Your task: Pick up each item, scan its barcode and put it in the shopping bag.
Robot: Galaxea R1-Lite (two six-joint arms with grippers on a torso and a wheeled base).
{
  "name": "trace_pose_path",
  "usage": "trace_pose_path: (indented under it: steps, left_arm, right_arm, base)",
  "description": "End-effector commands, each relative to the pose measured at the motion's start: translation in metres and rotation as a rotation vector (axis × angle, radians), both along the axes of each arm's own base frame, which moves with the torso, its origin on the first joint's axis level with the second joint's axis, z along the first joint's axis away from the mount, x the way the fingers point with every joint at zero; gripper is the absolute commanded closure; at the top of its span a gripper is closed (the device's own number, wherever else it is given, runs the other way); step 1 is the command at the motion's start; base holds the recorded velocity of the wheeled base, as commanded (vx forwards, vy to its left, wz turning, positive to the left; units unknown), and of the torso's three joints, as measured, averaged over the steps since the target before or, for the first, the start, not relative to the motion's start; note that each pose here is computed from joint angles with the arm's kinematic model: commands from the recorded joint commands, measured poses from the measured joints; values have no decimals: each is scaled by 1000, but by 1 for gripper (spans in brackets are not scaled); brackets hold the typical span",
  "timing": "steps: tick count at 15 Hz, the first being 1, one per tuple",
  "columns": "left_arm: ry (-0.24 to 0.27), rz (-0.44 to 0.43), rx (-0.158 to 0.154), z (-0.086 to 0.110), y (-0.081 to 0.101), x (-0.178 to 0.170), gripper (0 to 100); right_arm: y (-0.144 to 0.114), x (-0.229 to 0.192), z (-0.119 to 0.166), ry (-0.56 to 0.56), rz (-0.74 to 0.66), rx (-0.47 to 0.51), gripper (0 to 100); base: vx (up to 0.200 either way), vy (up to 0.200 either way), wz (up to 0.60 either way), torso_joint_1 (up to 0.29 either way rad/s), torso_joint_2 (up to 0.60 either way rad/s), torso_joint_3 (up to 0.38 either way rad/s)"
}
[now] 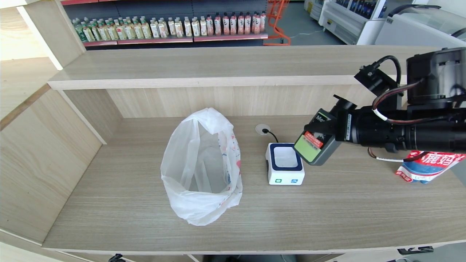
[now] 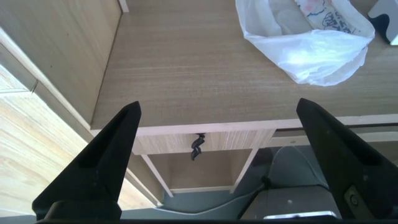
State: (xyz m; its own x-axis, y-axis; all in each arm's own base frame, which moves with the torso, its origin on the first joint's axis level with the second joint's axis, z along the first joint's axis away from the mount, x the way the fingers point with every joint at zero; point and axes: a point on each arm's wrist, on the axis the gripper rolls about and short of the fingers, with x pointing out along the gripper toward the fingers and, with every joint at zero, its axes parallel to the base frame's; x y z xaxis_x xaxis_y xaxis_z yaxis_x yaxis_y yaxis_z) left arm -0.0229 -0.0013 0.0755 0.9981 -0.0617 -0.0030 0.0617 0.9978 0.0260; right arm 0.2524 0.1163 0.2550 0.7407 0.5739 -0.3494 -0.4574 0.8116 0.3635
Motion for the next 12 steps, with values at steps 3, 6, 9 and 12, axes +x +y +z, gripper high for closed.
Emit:
trace_pose_path:
  steps: [3,6,9,12]
  left_arm:
    - [2,0,0,0,0,0,0]
    - [0,0,-2,0,0,0,0]
    - [0,0,0,0,0,0,0]
    - [0,0,0,0,0,0,0]
  right_arm:
    - [-9,-20,5,-19,-1,13,100]
    - [-9,-21,6,-17,36,30,100]
    - [-3,-17,2,2,71,32,100]
    - [12,-12,-6,16,124,1,100]
  base:
    - [0,0,0,0,0,0]
    - [0,133,0,2,2,2]
    - [0,67,0,-4,-4,1]
    - [0,0,0,0,0,0]
